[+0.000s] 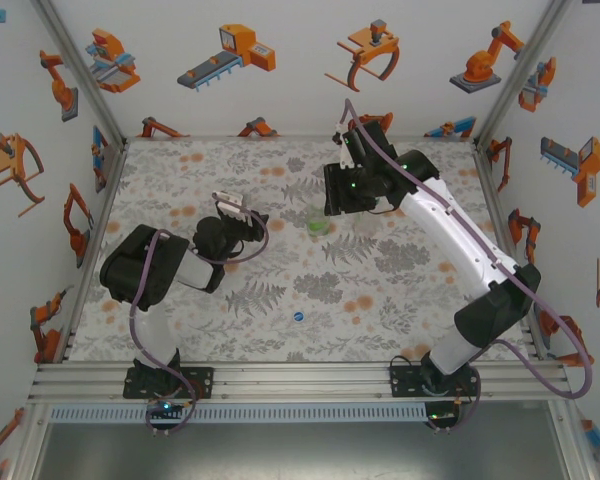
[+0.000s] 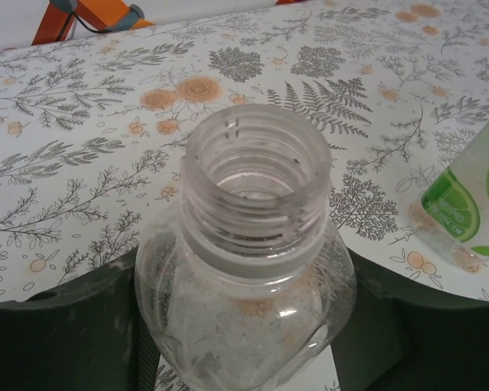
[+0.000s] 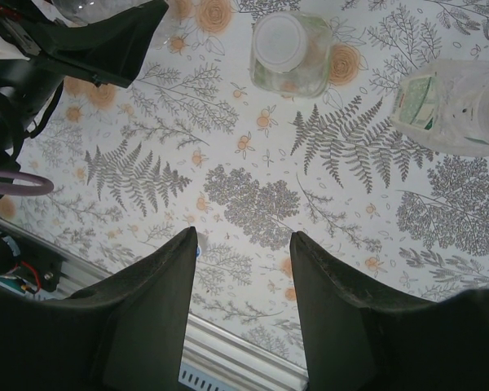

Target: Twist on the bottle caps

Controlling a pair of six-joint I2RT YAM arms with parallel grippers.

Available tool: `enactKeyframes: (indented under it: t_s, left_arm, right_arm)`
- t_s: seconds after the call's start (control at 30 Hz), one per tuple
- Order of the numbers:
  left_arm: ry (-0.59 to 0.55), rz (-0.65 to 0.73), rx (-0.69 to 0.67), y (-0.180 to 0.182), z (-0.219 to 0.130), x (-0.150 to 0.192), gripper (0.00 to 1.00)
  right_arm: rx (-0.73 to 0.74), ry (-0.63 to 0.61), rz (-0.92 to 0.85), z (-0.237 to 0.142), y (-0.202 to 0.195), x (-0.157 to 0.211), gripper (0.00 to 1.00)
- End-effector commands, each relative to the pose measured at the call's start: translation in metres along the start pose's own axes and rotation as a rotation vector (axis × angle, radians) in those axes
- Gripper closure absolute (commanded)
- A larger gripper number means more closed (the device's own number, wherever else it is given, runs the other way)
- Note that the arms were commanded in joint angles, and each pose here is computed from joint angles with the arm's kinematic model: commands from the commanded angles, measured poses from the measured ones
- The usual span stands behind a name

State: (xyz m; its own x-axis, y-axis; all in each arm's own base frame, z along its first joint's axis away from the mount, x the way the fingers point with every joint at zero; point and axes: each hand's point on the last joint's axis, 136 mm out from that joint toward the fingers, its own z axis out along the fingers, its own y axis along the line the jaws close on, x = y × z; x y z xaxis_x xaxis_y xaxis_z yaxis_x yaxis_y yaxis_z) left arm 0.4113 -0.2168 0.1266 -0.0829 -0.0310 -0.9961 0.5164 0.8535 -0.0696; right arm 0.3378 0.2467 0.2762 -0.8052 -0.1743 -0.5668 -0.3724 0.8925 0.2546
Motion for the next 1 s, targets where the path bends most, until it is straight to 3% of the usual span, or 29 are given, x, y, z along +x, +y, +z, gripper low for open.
enactKeyframes:
  t_s: [0.0,0.3,0.57,0.73,0.97]
  left_arm:
    - [-0.049,-0.012,0.026,-0.001,0.002,-0.014,0.41]
    - [-0.060,-0.037,0.094,-0.010,-0.016,-0.035,0.50]
    - [0.112,0.006,0.367,-0.061,-0.041,-0.067,0.56]
    - [0.127,0.010,0.529,-0.091,-0.069,-0.116,0.57]
    - [0.090,0.017,0.768,-0.132,-0.121,-0.190,0.58]
  right_arm:
    - [0.000,-0.021,0.006,-0.014,0.000,0.001,0.51]
    - [0.003,-0.052,-0.003,-0.024,-0.001,0.000,0.52]
    - [-0.055,-0.117,-0.064,-0.041,0.007,0.002,0.51]
    - [-0.202,-0.211,-0.153,-0.054,0.029,0.005,0.50]
    - [-0.575,-0.477,-0.346,-0.089,0.082,0.017,0.45]
